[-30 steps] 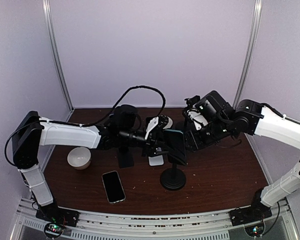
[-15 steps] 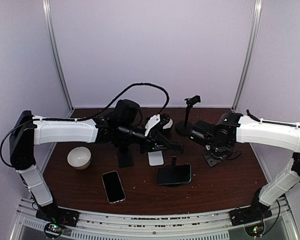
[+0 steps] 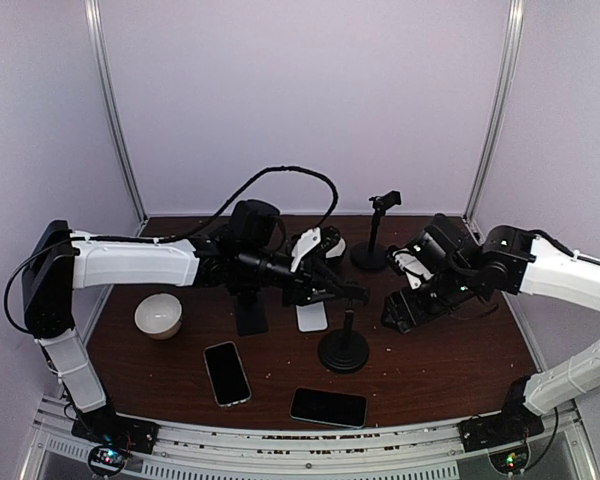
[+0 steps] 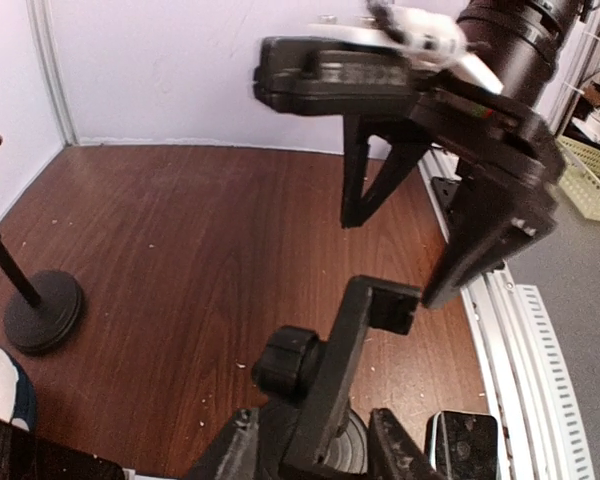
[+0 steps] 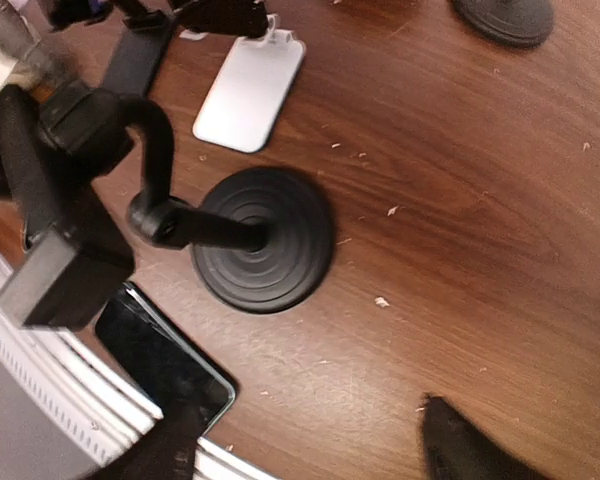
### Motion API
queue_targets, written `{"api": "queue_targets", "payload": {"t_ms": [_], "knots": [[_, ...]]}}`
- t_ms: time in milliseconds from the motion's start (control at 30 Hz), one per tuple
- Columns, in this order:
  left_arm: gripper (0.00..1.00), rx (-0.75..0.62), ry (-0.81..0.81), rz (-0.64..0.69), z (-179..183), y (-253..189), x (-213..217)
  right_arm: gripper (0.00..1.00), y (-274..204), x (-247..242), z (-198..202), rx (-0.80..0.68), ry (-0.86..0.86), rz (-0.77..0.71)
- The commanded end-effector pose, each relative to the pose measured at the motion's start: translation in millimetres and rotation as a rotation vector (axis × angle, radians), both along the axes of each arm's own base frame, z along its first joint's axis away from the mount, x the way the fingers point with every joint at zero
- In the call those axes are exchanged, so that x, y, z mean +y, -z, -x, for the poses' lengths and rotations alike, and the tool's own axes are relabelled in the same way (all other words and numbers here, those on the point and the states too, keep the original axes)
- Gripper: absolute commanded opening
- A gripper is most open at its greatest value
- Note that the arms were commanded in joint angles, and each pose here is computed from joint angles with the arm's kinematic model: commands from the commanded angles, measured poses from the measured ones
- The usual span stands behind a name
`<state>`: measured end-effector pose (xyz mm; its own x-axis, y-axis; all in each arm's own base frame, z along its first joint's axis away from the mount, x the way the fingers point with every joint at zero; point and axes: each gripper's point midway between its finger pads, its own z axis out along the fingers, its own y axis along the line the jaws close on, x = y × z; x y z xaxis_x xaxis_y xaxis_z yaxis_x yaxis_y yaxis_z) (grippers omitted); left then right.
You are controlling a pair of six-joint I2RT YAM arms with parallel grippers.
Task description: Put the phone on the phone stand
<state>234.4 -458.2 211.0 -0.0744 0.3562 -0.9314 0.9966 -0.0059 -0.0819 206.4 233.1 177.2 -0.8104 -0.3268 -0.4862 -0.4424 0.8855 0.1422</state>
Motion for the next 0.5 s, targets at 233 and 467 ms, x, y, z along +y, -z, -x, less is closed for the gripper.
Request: {"api": "queue_targets", "payload": {"t_ms": [233, 467], "knots": [[0.98, -0.229, -0.065, 0.153, -15.4, -70.2, 6.2, 1.0, 51.5, 58.3, 98.1, 0.05, -0.475, -0.007], [0.98, -0.285, -0.093, 0.204, -10.0, -102.4, 19.1, 1.0, 99.5, 73.7, 102.2, 0.088, -0.571, 0.142]]}}
